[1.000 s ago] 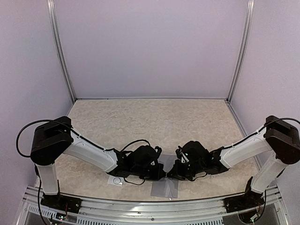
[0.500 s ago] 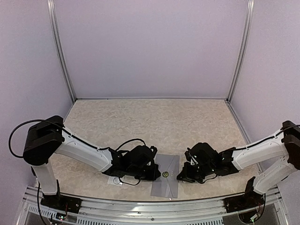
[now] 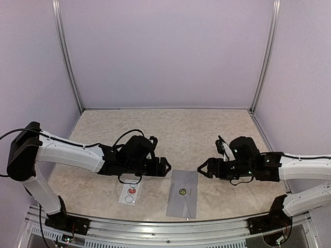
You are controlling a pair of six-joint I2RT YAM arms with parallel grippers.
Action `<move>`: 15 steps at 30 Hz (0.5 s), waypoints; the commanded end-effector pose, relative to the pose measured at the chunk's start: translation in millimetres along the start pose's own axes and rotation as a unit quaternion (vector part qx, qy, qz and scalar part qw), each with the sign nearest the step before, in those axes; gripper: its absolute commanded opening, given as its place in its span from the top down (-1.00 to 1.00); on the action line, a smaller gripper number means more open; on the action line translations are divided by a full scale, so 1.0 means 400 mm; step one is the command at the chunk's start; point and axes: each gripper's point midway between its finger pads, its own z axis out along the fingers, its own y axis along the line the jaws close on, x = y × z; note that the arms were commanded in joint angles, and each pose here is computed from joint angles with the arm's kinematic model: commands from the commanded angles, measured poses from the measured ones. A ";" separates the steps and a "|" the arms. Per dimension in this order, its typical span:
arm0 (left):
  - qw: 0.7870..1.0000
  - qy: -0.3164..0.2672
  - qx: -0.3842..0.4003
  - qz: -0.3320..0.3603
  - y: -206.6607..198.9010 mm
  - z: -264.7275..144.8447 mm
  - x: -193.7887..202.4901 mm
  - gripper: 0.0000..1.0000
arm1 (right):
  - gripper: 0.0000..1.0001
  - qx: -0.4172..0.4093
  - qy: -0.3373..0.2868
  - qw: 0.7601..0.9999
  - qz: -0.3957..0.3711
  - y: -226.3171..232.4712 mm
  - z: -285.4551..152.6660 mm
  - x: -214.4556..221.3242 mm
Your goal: Place the letter into the envelope and seal it
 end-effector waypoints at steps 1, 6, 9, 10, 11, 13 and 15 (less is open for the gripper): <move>0.995 -0.083 -0.057 0.008 0.148 -0.047 -0.146 -0.73 | -0.87 0.046 -0.044 0.995 -0.074 -0.058 -0.014 -0.112; 0.967 -0.200 -0.151 -0.049 0.452 -0.196 -0.296 -0.80 | -0.99 0.106 -0.114 0.983 -0.099 -0.189 -0.069 -0.268; 0.936 -0.267 -0.215 -0.076 0.616 -0.331 -0.321 -0.87 | -0.99 0.144 -0.163 0.971 -0.104 -0.281 -0.133 -0.352; 0.925 -0.286 -0.236 -0.085 0.665 -0.374 -0.324 -0.90 | -0.99 0.156 -0.182 0.966 -0.101 -0.314 -0.161 -0.380; 0.910 -0.316 -0.253 -0.091 0.700 -0.434 -0.332 -0.92 | -0.99 0.166 -0.202 0.960 -0.098 -0.341 -0.189 -0.406; 0.881 -0.360 -0.290 -0.103 0.765 -0.529 -0.326 -0.98 | -0.99 0.183 -0.249 0.946 -0.098 -0.389 -0.251 -0.458; 0.849 -0.406 -0.324 -0.101 0.800 -0.621 -0.317 -0.98 | -0.99 0.213 -0.293 0.926 -0.105 -0.432 -0.308 -0.494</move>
